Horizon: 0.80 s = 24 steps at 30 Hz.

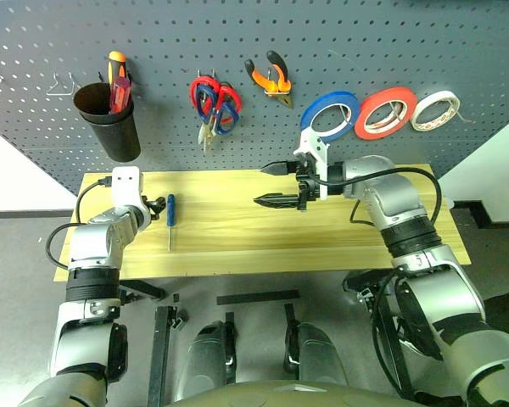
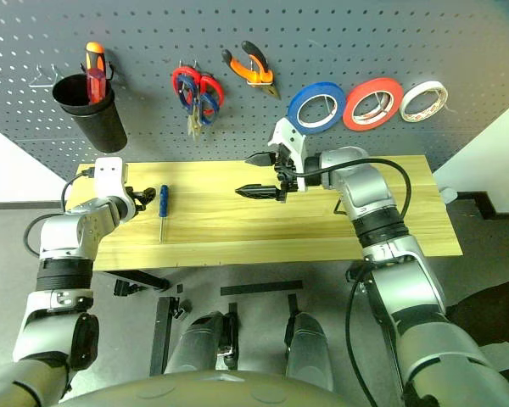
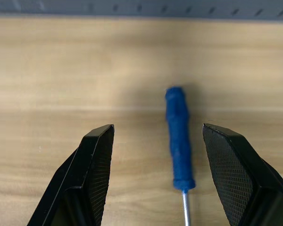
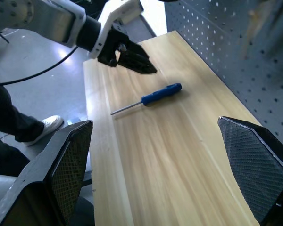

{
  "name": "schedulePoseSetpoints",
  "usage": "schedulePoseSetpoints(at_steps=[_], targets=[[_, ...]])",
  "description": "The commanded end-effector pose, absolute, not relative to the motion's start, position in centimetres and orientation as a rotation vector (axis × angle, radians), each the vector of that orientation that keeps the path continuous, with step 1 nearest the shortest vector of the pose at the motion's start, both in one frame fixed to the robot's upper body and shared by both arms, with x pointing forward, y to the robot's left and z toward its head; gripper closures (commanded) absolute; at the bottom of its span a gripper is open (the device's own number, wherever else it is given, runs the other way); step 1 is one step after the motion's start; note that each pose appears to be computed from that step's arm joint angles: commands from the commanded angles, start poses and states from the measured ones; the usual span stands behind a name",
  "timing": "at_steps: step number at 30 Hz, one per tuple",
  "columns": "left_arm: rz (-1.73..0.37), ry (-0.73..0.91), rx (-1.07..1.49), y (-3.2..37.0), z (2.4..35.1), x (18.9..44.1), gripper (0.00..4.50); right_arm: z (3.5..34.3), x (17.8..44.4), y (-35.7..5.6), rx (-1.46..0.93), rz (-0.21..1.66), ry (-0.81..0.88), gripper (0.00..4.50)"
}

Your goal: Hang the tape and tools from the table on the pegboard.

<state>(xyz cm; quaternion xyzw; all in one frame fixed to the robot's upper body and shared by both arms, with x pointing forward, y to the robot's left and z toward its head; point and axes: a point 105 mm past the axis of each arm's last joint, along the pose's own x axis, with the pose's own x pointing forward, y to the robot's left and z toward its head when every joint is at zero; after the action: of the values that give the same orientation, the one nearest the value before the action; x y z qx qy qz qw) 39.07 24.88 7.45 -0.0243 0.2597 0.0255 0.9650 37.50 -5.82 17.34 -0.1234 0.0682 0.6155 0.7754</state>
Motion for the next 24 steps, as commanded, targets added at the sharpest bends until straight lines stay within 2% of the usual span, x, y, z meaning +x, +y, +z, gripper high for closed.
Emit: schedulePoseSetpoints(at_steps=[1,11,15,20,21,24], targets=[[0.061,0.514,-0.065,24.7,8.0,39.8,1.39,18.1,37.9,-5.3,-0.300,1.331,0.111,0.00],[0.125,0.610,-0.115,24.5,5.1,40.7,1.39,17.3,38.8,-5.0,-0.311,1.284,0.135,0.00],[0.129,0.656,-0.143,23.7,4.3,40.2,2.23,17.2,38.7,-4.9,-0.315,1.295,0.140,0.00],[0.129,0.662,-0.160,23.5,3.9,39.7,3.86,17.4,38.9,-5.1,-0.315,1.287,0.139,0.00],[0.130,0.656,-0.164,23.6,4.0,39.7,3.98,17.5,39.0,-5.2,-0.315,1.282,0.137,0.00],[0.124,0.639,-0.166,23.7,4.5,39.8,3.98,17.7,39.1,-5.6,-0.309,1.276,0.135,0.00]])
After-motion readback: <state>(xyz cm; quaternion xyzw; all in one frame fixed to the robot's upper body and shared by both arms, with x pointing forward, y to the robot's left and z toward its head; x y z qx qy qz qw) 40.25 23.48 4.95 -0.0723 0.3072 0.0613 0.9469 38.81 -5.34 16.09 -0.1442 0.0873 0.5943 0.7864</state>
